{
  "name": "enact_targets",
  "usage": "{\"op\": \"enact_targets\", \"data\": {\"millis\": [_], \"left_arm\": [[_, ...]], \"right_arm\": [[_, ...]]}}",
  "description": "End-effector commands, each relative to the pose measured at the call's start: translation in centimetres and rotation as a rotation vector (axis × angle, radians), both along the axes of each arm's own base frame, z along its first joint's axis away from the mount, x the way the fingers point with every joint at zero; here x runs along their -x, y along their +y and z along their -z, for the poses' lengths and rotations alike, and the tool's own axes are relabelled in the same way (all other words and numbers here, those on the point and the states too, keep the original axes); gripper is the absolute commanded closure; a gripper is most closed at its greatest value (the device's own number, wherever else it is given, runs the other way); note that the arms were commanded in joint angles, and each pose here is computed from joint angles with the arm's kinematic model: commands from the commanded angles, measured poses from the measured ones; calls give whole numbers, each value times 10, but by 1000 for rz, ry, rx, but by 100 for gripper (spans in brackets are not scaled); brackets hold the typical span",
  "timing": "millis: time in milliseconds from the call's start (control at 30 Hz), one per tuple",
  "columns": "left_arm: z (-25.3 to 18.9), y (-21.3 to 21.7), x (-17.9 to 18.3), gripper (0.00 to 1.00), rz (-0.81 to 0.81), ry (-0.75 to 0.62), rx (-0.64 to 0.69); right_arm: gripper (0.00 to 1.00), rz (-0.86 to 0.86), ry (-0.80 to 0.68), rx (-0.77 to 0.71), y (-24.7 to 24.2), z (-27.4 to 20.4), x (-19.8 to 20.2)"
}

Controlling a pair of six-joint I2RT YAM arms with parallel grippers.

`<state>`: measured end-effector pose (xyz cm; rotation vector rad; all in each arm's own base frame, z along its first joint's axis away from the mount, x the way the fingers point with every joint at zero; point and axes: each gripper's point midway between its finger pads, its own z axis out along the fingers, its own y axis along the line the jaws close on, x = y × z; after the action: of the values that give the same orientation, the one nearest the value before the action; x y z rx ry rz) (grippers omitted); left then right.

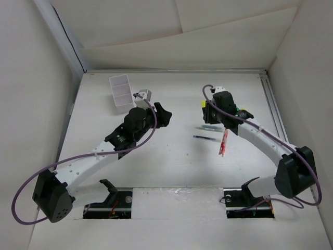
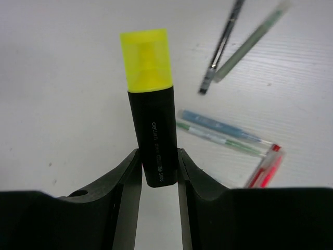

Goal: Sort the stationery into containers
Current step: Pick up the stationery from the center of the board, then place the stationery in the storage box.

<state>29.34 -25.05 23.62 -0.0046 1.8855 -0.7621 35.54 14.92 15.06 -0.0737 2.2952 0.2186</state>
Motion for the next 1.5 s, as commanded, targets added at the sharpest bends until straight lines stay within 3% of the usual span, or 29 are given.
{"op": "enact_targets", "data": {"millis": [0, 133, 600, 833, 1200, 1300, 1467], "left_arm": [[-25, -9, -5, 46, -3, -6, 73], [-27, -15, -13, 35, -22, 22, 106], [-12, -38, -35, 35, -31, 106, 83], [2, -24, -54, 54, -74, 128, 85], [12, -24, -60, 62, -95, 130, 63], [7, -28, -63, 72, -85, 117, 78], [18, -30, -63, 72, -76, 142, 61]], "right_arm": [[100, -114, -116, -94, 30, -28, 2], [100, -261, -139, -185, 69, -43, 16], [100, -501, -174, -247, 160, -54, 30], [100, -519, -170, -253, 166, -52, 33], [100, -548, -187, -281, 171, -61, 35], [100, -571, -183, -283, 172, -58, 39], [100, -590, -187, -298, 174, -60, 43]]}}
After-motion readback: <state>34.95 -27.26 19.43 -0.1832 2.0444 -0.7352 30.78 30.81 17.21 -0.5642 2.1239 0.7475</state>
